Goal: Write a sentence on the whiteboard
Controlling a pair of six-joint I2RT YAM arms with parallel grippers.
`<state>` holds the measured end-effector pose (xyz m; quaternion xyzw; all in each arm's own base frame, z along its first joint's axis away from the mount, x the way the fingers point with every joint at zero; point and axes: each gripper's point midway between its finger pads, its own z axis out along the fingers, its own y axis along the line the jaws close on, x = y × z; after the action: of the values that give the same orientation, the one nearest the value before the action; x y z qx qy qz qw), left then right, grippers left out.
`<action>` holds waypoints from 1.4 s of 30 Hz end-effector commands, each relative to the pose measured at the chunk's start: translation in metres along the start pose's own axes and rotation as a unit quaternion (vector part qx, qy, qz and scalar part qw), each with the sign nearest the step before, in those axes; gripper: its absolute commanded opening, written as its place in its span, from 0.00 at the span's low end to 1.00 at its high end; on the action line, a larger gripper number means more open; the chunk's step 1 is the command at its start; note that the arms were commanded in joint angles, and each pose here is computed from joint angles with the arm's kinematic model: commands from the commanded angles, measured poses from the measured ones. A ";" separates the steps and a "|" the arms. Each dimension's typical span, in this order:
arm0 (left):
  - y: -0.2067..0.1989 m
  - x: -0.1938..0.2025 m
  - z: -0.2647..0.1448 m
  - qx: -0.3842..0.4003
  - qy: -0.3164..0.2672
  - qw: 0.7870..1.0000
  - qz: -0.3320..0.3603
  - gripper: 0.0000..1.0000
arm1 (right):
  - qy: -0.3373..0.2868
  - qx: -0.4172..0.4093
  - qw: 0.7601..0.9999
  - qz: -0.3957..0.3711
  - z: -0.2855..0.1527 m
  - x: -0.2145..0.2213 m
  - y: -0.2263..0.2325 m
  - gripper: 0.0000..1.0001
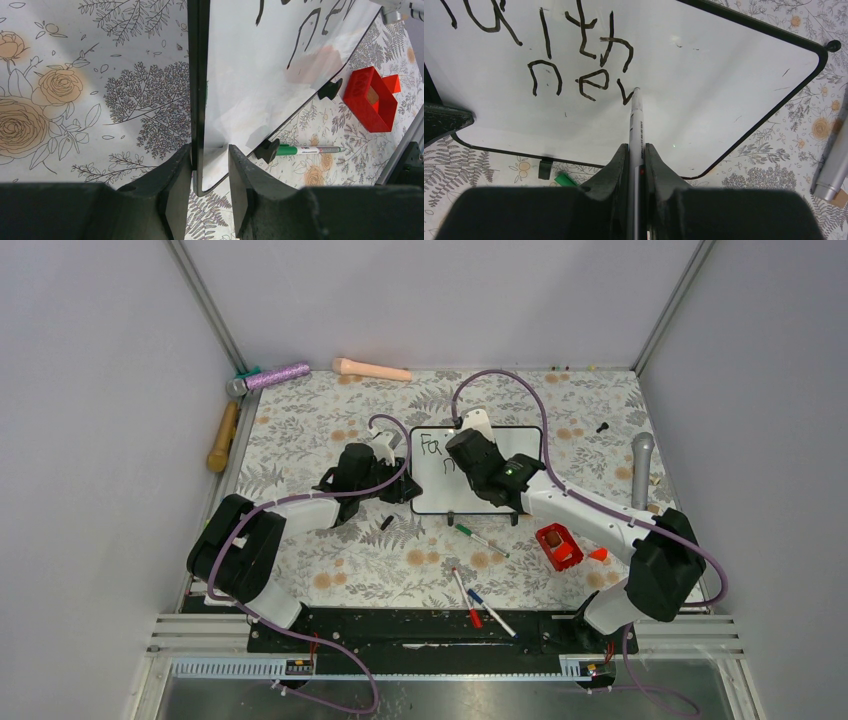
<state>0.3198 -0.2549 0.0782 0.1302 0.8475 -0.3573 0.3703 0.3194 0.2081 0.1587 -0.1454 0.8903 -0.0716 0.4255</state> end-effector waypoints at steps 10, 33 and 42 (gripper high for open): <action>-0.019 -0.027 -0.005 0.033 -0.041 0.998 0.025 0.32 | -0.023 -0.006 0.999 0.024 -0.008 -0.022 -0.006 0.00; -0.020 -0.028 -0.005 0.034 -0.042 0.998 0.026 0.32 | -0.003 -0.007 1.000 0.025 -0.010 0.008 -0.012 0.00; -0.020 -0.028 -0.004 0.034 -0.042 0.998 0.026 0.32 | -0.005 0.002 1.000 0.027 -0.008 0.004 -0.016 0.00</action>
<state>0.3197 -0.2549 0.0781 0.1303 0.8476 -0.3574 0.3701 0.3064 0.1993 0.1589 -0.1403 0.8945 -0.0473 0.4218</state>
